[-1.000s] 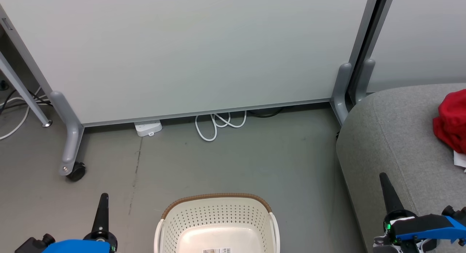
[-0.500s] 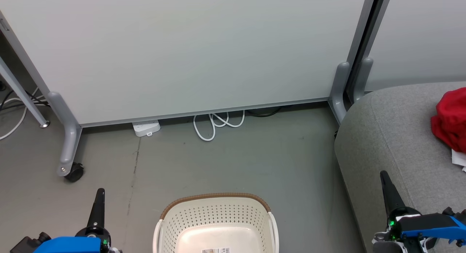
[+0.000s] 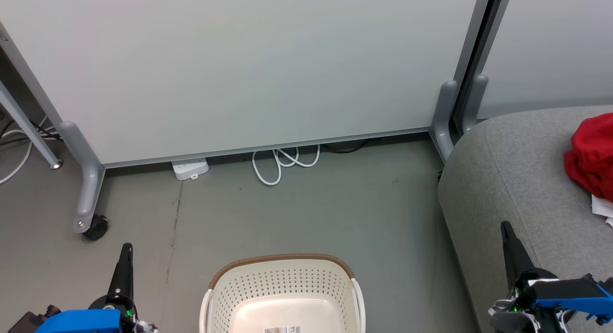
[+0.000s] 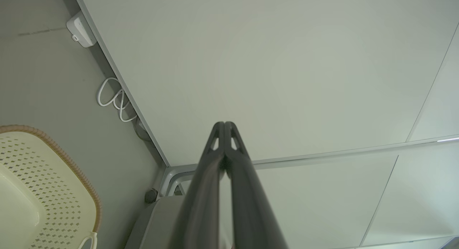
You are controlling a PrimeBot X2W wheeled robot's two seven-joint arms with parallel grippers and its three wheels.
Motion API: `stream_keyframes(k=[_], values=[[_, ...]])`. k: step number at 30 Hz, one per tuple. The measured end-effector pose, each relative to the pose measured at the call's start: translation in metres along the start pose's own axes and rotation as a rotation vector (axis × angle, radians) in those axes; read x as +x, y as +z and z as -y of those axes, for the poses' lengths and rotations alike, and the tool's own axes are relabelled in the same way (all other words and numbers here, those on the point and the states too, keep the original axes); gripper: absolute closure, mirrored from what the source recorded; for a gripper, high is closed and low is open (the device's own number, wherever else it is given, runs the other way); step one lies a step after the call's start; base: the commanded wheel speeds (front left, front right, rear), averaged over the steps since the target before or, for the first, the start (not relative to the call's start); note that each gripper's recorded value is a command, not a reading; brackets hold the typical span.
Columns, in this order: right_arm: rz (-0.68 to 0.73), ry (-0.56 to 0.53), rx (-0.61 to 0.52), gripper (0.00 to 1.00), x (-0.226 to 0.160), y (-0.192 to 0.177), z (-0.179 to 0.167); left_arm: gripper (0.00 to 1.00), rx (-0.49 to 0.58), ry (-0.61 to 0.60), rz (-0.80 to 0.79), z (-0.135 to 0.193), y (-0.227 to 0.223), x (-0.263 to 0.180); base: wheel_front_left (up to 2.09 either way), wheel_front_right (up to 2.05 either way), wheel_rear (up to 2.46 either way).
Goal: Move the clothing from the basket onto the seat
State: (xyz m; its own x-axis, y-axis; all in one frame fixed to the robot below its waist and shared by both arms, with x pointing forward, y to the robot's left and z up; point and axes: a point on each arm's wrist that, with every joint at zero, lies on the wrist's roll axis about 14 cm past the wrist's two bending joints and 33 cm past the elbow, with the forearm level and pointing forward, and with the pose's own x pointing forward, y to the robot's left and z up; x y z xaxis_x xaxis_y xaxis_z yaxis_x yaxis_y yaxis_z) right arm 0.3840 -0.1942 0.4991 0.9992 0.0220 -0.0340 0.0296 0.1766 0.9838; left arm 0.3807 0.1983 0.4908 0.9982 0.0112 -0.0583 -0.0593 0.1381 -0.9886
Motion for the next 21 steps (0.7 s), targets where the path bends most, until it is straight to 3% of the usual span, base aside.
stream_keyframes(k=[21], values=[[0.023, 0.022, 0.163, 1.00, 0.003, 0.006, -0.004, 1.00, -0.130, -0.041, -0.010, 0.011, 0.002, 0.006, 0.00, 0.00, 0.00]])
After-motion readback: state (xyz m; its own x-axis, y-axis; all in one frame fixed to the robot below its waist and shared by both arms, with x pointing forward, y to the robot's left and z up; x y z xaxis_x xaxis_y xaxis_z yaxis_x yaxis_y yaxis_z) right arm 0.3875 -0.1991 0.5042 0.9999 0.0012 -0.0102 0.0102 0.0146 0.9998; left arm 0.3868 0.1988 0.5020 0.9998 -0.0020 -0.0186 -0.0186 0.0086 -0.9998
